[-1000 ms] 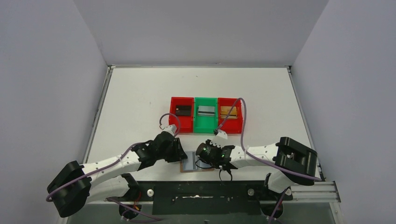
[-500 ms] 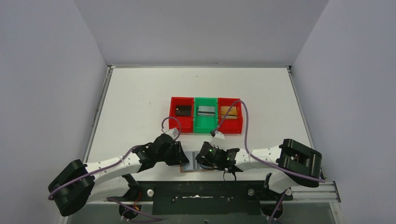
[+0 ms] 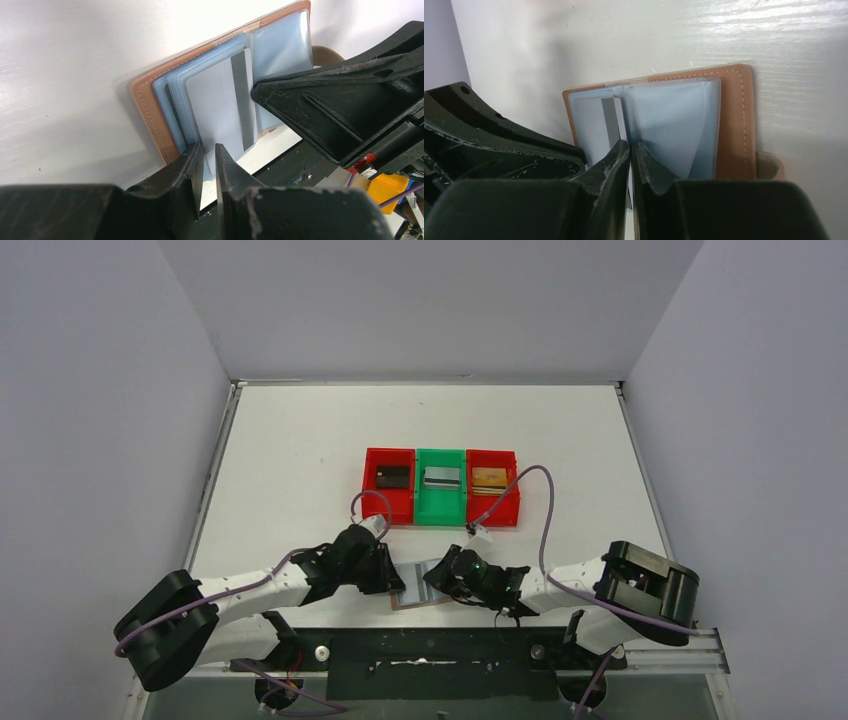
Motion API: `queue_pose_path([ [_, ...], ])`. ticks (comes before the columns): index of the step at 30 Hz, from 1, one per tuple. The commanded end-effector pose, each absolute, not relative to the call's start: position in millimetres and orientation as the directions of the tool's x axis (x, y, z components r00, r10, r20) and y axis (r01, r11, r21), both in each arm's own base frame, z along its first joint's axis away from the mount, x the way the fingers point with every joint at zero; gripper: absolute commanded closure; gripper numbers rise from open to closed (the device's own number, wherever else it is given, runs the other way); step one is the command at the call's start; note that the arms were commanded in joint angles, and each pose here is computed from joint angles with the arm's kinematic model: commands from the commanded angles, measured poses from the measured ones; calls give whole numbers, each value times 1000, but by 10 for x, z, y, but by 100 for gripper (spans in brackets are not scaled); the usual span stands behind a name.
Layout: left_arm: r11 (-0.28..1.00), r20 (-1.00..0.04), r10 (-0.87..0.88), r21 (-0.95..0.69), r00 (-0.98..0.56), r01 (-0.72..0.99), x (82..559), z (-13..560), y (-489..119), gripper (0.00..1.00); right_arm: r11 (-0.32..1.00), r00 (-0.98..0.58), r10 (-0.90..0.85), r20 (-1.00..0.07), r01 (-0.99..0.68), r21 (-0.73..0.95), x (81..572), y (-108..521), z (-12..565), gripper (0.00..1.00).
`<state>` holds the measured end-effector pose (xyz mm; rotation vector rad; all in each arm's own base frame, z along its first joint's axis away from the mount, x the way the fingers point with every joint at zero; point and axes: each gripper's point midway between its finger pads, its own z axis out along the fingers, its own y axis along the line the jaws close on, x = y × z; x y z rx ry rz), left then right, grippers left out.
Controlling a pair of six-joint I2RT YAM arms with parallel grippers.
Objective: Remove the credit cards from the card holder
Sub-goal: Remove the credit card from the card holder.
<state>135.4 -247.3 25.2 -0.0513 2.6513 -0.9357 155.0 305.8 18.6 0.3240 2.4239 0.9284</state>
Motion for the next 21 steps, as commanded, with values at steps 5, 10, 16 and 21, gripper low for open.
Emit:
queue_pose_path([
  [5, 808, -304, -112, -582, -946, 91, 1367, 147, -2440, 88, 632, -863, 349, -365, -71, 772, 1493, 3333, 443, 91],
  [10, 828, -314, -94, -551, -945, 101, 1394, 133, -2418, 99, 621, -862, 352, -364, -76, 780, 1499, 3342, 458, 100],
  [16, 848, -326, -85, -519, -941, 103, 1411, 105, -2358, 100, 619, -838, 423, -344, -10, 786, 1537, 3148, 420, 100],
  [21, 854, -333, -84, -510, -939, 104, 1422, 101, -2331, 100, 592, -822, 468, -325, 18, 806, 1538, 3012, 416, 100],
])
